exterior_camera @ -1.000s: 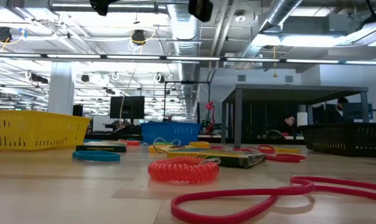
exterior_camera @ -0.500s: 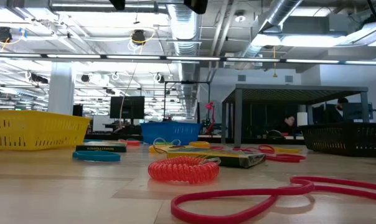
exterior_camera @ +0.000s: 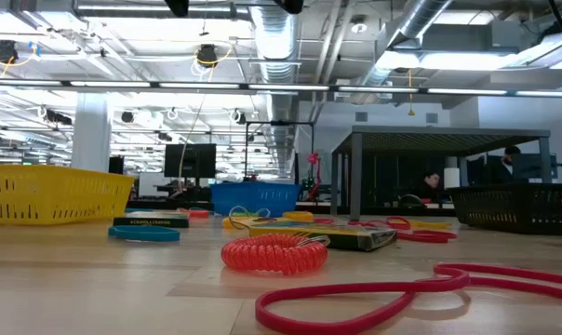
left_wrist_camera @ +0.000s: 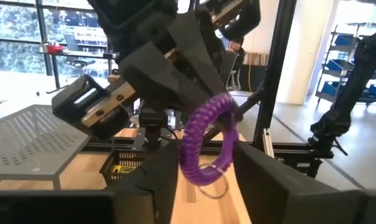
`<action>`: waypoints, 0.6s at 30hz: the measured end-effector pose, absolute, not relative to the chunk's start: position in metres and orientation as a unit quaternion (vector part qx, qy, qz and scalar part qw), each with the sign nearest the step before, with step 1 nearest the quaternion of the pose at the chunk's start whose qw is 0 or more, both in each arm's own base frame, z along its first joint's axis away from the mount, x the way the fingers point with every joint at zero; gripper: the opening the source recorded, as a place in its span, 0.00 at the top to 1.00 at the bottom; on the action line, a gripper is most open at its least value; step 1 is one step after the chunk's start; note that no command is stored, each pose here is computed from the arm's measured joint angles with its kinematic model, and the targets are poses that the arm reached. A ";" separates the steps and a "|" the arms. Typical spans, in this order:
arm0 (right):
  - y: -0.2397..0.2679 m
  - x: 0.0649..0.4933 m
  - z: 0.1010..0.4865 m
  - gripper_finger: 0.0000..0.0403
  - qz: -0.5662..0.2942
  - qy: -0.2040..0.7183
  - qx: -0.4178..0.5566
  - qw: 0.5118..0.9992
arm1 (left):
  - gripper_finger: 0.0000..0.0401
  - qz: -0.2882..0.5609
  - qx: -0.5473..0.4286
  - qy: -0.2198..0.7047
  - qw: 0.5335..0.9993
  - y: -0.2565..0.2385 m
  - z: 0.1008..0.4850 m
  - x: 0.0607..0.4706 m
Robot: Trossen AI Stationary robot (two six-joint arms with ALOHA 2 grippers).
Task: Pick & Place Office Desk Supplies
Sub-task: Put the blue spring keychain into the blue bin
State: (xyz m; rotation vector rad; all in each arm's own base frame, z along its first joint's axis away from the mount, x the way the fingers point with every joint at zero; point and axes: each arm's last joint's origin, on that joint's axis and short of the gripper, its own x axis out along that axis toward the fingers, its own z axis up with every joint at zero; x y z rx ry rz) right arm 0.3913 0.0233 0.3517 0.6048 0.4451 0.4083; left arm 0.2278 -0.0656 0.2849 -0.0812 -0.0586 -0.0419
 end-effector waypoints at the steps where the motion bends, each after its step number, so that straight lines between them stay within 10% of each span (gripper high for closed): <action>1: 0.023 0.392 0.353 1.00 0.199 0.211 0.294 0.911 | 0.67 -0.023 -0.043 -0.029 0.998 -0.066 0.285 0.228; 18: 0.030 0.392 0.354 0.95 0.189 0.204 0.299 0.913 | 0.98 -0.054 -0.072 -0.055 0.994 -0.067 0.290 0.227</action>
